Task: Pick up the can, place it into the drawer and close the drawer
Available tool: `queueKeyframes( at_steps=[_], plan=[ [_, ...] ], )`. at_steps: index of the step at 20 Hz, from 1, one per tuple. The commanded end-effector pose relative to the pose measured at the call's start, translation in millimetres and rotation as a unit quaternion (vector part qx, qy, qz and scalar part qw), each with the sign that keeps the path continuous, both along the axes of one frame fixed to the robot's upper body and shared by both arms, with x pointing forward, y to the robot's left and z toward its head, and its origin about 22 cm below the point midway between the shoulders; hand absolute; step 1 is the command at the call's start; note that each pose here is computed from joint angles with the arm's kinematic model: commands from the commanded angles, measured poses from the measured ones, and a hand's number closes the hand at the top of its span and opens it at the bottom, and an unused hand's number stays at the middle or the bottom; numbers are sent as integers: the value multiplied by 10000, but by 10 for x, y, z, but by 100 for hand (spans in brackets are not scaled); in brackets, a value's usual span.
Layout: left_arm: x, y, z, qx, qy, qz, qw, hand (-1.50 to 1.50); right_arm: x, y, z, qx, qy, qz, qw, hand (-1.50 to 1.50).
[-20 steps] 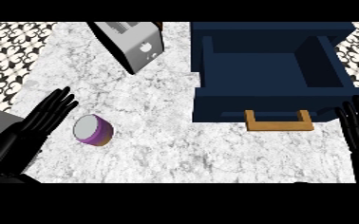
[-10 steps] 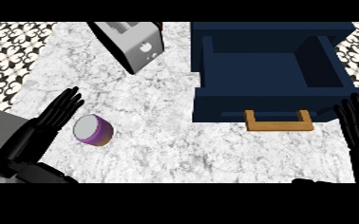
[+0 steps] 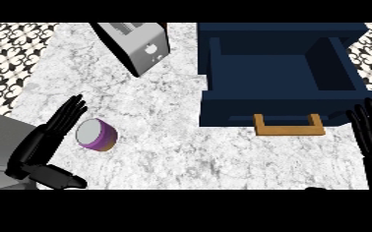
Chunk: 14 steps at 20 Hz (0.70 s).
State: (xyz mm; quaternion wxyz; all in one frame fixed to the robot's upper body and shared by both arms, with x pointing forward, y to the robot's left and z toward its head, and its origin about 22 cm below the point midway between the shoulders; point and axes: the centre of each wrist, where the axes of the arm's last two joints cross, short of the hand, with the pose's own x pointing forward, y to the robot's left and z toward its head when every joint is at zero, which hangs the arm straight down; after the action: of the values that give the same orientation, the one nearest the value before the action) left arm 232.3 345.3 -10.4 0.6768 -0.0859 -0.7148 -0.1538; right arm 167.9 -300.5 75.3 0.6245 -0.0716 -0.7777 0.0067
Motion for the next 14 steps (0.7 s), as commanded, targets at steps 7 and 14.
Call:
queueKeyframes(
  at_steps=[7, 14],
  plan=[
    [105, 239, -247, 184, 48, 23, 9998, -150, -51, -187, -1, -33, -123, -33, 9999, -150],
    [141, 465, -594, 196, 157, 135, 9996, -150, 43, 190, 41, -133, -56, -134, 9998, -150]
  ],
)
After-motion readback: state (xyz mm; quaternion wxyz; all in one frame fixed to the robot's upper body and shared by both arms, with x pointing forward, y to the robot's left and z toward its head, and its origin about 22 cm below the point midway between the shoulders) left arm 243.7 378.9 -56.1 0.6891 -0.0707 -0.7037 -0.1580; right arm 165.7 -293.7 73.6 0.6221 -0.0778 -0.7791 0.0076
